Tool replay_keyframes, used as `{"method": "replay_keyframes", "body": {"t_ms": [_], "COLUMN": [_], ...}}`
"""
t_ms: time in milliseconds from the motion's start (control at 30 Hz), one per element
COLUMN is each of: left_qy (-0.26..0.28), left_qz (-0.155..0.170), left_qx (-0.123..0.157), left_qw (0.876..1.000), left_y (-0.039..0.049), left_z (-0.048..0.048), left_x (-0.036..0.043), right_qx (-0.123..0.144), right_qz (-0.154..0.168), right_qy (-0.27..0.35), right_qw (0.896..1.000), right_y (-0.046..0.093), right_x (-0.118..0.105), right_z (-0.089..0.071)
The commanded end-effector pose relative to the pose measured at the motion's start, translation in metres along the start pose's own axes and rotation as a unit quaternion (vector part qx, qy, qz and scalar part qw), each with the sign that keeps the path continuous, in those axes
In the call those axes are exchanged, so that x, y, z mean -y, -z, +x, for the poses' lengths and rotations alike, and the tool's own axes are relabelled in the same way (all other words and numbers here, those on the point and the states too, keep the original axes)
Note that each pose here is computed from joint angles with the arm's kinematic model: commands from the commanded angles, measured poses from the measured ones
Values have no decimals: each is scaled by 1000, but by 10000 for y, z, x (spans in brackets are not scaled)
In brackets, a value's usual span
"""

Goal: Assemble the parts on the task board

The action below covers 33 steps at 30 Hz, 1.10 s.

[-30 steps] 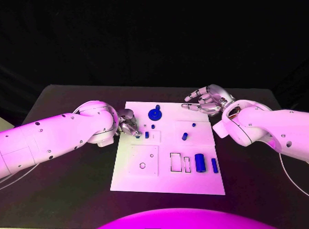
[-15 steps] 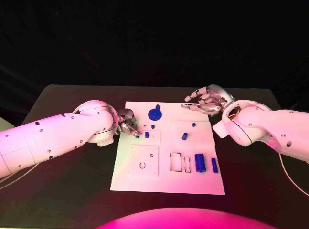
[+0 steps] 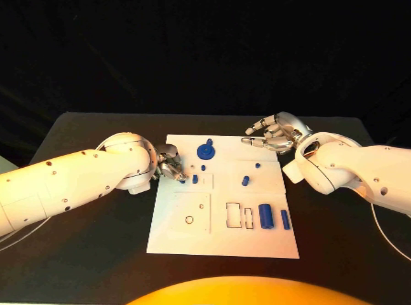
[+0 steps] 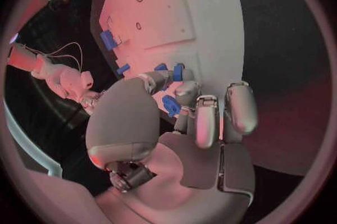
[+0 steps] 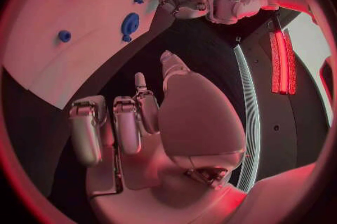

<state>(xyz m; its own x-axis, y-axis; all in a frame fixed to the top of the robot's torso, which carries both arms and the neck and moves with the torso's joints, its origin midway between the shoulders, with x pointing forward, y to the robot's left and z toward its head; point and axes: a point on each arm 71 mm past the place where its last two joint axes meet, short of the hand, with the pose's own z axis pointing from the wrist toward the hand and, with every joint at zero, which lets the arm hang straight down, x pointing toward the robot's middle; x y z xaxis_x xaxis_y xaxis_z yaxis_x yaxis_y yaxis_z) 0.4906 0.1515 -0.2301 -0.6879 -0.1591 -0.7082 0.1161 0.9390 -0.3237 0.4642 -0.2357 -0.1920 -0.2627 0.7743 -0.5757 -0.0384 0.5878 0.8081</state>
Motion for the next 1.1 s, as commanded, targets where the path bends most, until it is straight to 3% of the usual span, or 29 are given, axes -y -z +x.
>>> {"method": "replay_keyframes", "body": {"t_ms": [33,633,1100], "left_qy": [-16,-19,-15], "left_qz": [-16,-22,-18], "left_qx": [-21,-25,-23], "left_qw": [1000,999,999], "left_y": [-14,-11,-15], "left_z": [61,58,60], "left_x": [-59,-102,-75], "right_qx": [-7,-6,-5], "right_qz": [-6,-5,-6], "right_qy": [1,1,1], "right_qw": [1000,1000,1000], "right_y": [2,4,8], "right_x": [-7,0,-1], "right_z": [14,6,5]}}
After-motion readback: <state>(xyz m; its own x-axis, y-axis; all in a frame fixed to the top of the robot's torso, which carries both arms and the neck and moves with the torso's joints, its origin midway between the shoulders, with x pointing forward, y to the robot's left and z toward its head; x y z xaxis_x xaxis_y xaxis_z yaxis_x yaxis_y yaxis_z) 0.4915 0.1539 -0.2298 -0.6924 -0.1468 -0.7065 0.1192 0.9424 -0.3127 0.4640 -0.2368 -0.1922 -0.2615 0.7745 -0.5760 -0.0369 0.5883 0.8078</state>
